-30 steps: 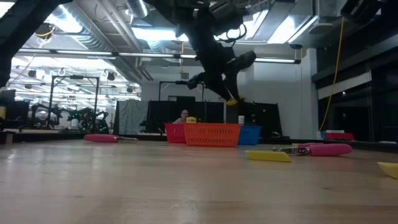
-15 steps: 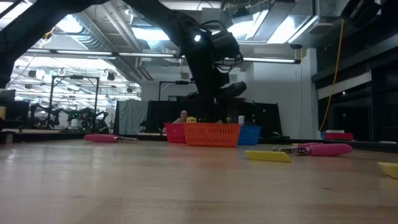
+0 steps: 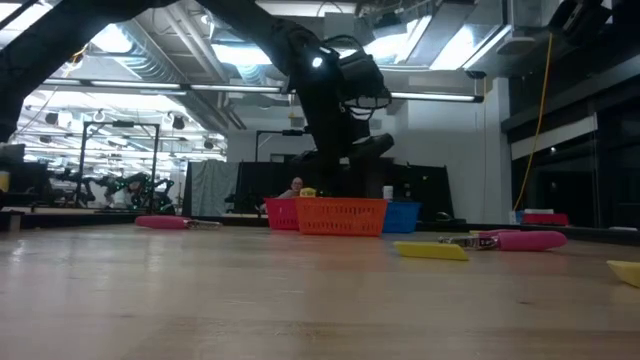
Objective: Pick & Place School Supplies
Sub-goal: Put the yellow eraser into the orange bin
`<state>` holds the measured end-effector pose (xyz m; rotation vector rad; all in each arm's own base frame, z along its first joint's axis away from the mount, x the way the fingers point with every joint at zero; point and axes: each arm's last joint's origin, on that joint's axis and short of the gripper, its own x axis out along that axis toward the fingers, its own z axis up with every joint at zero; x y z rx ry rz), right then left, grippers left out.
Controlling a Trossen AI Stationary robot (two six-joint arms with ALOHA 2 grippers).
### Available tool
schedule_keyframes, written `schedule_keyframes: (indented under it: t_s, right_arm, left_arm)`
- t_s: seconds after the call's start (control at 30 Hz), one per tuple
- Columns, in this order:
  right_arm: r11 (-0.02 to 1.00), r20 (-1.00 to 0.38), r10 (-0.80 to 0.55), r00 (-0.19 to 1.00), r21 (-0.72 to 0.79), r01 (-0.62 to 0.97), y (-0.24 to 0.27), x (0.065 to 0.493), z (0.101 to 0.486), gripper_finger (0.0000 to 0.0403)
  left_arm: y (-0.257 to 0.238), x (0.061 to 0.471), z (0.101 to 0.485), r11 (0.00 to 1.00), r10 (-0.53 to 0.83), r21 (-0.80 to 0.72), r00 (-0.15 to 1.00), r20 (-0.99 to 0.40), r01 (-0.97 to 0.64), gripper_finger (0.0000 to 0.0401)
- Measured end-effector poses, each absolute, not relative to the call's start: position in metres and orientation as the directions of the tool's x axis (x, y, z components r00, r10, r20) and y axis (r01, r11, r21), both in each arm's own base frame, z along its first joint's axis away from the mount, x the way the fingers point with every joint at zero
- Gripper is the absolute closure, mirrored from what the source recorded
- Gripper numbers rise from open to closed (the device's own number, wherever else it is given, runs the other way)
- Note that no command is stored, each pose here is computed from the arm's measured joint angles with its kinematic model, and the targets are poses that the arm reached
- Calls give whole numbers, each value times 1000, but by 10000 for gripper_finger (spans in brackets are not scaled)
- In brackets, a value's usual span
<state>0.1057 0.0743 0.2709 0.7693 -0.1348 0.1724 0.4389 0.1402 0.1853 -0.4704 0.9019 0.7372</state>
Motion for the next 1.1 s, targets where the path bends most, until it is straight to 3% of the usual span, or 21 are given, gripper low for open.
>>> schedule_keyframes:
  t_s: [0.2,0.4,0.53,0.63,0.7,0.77,1.1]
  right_arm:
    - [708,184,106,977,676,-204,74,106,271,198]
    - [708,178,93,980,680,-191,74,106,270,197]
    - [709,178,92,980,679,-190,74,106,270,197]
    - [707,177,91,980,682,-188,74,106,270,197]
    - [700,177,91,980,689,-189,74,106,270,197]
    - [696,178,98,979,691,-196,74,106,270,197]
    - [670,184,134,974,707,-226,76,105,271,197]
  left_arm:
    - [114,448,203,849,178,-162,560,-809,-503,209]
    - [39,451,214,924,-36,-240,558,-829,-297,212]
    - [-31,452,213,988,-110,-152,541,-834,-33,210]
    - [-75,448,214,989,-5,79,574,-819,122,210]
    - [-91,450,213,962,91,228,615,-783,148,209]
    - [-95,451,208,951,118,266,613,-781,155,205]
    - [-62,464,176,992,-36,33,539,-842,118,178]
